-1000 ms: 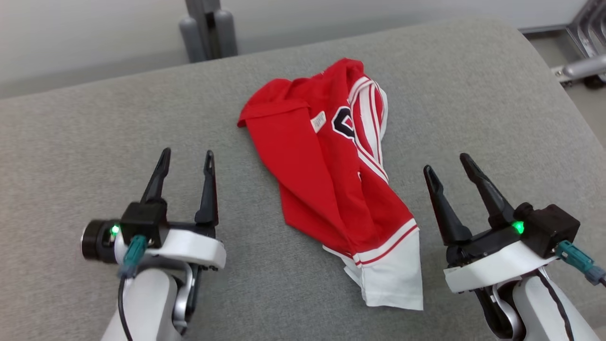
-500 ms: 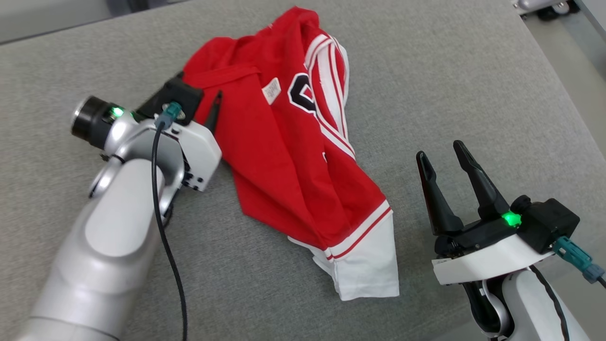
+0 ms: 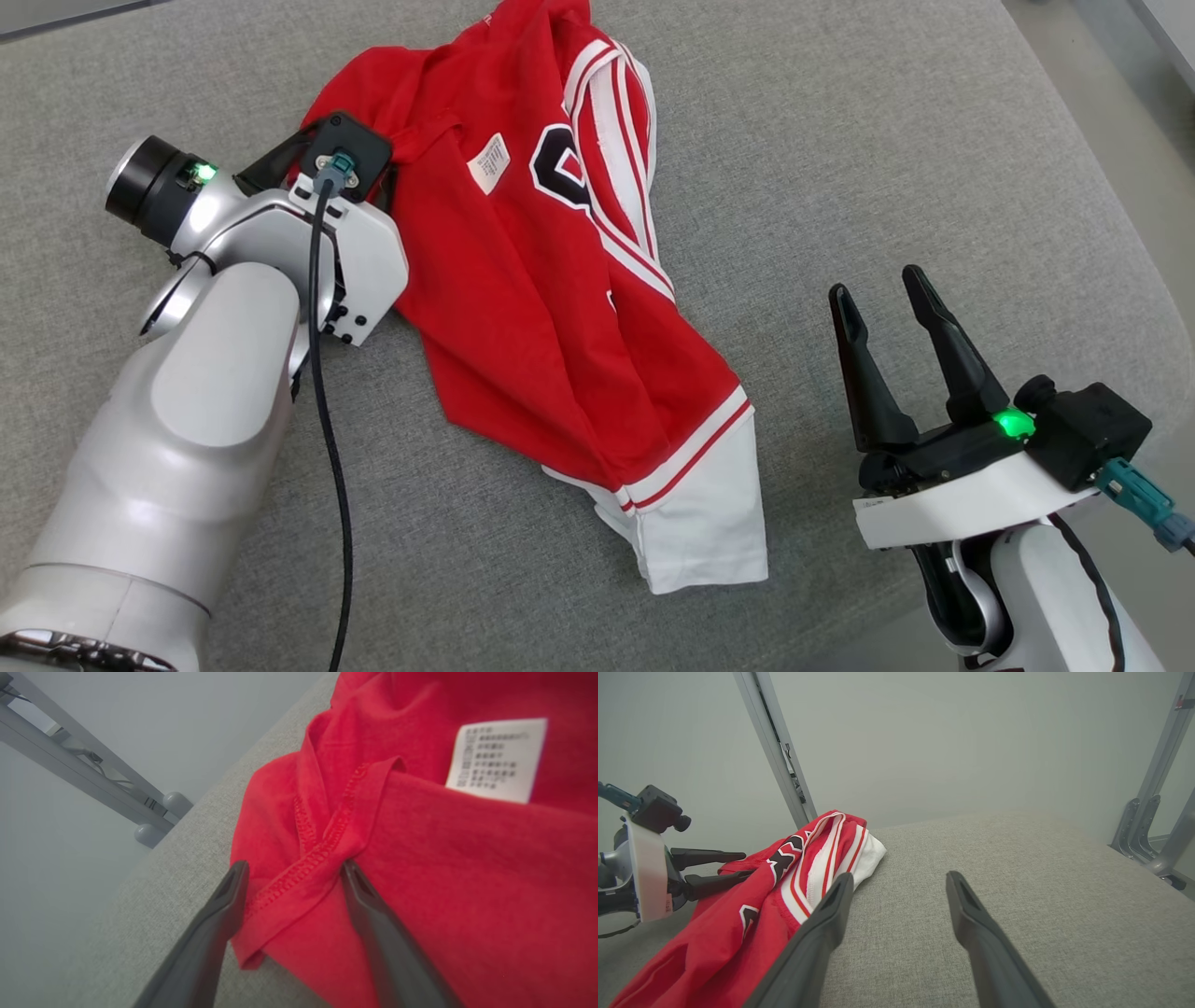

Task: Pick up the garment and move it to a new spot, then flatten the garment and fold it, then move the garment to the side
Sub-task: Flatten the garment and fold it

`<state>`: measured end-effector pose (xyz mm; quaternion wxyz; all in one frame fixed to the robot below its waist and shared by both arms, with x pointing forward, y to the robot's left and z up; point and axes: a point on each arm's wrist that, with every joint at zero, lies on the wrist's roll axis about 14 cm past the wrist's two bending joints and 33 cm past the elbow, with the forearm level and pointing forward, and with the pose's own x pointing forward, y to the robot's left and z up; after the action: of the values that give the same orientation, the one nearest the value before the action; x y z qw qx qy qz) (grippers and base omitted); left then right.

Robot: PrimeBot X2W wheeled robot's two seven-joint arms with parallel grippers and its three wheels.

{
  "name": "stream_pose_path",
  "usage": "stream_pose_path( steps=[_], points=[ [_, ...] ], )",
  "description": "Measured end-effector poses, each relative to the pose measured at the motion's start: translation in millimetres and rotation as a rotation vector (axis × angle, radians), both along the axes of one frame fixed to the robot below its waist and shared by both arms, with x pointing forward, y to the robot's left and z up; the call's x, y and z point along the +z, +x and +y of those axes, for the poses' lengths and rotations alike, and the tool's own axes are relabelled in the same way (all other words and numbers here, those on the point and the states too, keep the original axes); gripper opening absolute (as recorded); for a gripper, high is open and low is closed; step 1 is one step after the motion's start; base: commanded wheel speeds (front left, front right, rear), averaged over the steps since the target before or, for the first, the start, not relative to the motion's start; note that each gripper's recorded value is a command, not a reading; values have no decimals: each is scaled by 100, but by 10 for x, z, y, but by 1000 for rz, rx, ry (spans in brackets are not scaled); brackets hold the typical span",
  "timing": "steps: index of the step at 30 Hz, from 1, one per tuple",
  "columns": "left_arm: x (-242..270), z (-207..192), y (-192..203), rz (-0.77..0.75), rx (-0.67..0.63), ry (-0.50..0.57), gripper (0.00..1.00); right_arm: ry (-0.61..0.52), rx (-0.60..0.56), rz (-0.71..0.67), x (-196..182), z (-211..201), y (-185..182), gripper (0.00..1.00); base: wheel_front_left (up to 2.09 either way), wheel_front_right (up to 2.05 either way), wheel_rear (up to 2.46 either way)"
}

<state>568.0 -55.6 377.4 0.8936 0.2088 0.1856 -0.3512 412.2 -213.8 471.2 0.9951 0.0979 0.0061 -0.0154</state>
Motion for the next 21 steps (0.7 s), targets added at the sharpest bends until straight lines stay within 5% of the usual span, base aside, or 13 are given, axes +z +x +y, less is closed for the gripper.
stream_pose_path(
  steps=[1, 2, 3, 12, 21],
  points=[
    [11, -13, 5, 3, 4, -11, 95, 1, 1, -1, 0, 5, 2, 100, 0, 0, 0],
    [14, -22, 3, 16, 13, -29, 25, 2, 1, -1, 1, 8, 5, 100, 0, 0, 0],
    [6, -32, -13, 26, 15, -37, 0, 2, 2, -3, 5, 11, 9, 100, 0, 0, 0],
    [402, 121, 93, -38, 160, -269, 0, 2, 21, -22, 59, 64, 31, 100, 0, 0, 0],
    [485, 853, -133, -22, 384, -383, 0, 6, 101, -50, 139, 288, 69, 100, 0, 0, 0]
  ],
)
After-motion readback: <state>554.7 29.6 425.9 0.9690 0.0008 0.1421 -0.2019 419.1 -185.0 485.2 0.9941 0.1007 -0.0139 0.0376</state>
